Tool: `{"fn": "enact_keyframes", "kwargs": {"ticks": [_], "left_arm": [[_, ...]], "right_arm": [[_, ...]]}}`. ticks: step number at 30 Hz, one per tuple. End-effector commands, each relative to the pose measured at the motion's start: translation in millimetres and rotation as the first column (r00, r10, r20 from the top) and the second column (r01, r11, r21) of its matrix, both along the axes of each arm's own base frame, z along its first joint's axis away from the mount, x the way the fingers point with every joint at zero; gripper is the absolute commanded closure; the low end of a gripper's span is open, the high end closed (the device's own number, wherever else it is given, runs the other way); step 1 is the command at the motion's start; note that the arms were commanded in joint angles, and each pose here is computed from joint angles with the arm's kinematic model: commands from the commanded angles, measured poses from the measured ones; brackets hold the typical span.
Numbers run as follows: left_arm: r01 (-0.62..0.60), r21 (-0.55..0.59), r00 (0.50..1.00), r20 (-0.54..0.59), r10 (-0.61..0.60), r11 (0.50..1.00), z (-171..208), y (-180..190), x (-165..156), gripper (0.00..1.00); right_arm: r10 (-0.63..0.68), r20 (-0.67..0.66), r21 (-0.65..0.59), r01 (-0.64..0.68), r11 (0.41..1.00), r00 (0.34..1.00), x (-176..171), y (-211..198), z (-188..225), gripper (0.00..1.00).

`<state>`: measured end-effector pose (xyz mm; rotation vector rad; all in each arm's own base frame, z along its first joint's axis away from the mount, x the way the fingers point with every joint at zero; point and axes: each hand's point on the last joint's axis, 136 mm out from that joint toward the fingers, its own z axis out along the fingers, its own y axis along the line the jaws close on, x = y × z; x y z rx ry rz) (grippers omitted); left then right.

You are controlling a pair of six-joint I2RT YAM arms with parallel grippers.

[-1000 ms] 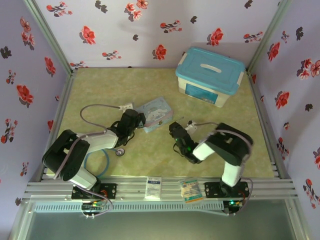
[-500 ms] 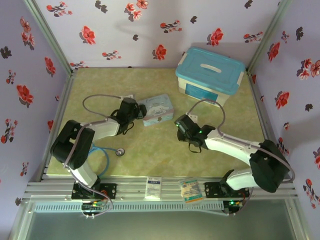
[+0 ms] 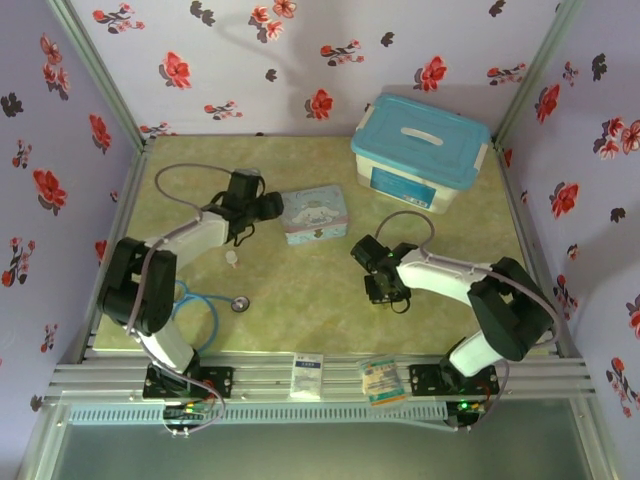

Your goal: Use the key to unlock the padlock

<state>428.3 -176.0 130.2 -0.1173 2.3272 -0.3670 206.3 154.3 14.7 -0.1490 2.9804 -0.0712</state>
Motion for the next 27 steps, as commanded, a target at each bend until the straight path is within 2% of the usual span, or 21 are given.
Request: {"fn": "enact_keyframes", "kwargs": {"ticks": [1, 3, 6, 9, 12, 16, 17, 18, 19, 22, 27], "left_arm": [[0.015, 0.031, 0.998, 0.064, -0.017, 0.999, 52, 12, -10, 0.29], [0.006, 0.01, 0.995, 0.102, -0.007, 1.0, 70, 19, -22, 0.28], [0.003, 0.005, 0.994, 0.112, -0.004, 1.0, 84, 29, -42, 0.24], [-0.004, 0.012, 0.994, 0.113, 0.002, 1.0, 96, 44, -64, 0.26], [-0.044, 0.03, 0.991, 0.125, 0.04, 0.999, 104, 67, -85, 0.25], [-0.16, 0.102, 0.986, 0.054, 0.155, 0.982, 73, 113, -111, 0.2], [-0.193, 0.116, 0.981, 0.058, 0.187, 0.974, 64, 125, -116, 0.1], [-0.241, 0.138, 0.97, 0.071, 0.233, 0.961, 57, 140, -121, 0.01], [-0.29, 0.162, 0.956, 0.09, 0.278, 0.943, 53, 153, -124, 0.0], [-0.42, 0.239, 0.906, 0.166, 0.39, 0.875, 38, 190, -126, 0.0], [-0.414, 0.365, 0.905, 0.262, 0.335, 0.834, 20, 203, -103, 0.0]], "right_arm": [[0.024, -0.039, -0.114, -0.029, 0.993, 0.999, -3, -17, -6, 0.69], [0.025, -0.028, -0.145, -0.029, 0.989, 0.999, -2, -23, -6, 0.59], [0.036, -0.014, -0.125, -0.037, 0.991, 0.999, 0, -20, 0, 0.46], [0.041, 0.015, -0.041, -0.04, 0.998, 0.999, 5, -5, 13, 0.5], [0.032, 0.083, -0.02, -0.031, 0.999, 0.996, 18, -2, 34, 0.42], [-0.043, 0.239, 0.032, 0.037, 0.999, 0.97, 49, -19, 65, 0.38], [-0.071, 0.298, 0.044, 0.061, 0.997, 0.952, 59, -30, 76, 0.31], [-0.099, 0.363, 0.05, 0.087, 0.995, 0.926, 69, -42, 88, 0.16], [-0.123, 0.423, 0.042, 0.117, 0.992, 0.898, 78, -55, 98, 0.02], [-0.226, 0.556, 0.026, 0.254, 0.967, 0.8, 102, -107, 117, 0.01], [-0.375, 0.647, 0.021, 0.477, 0.879, 0.663, 124, -191, 110, 0.01]]}}
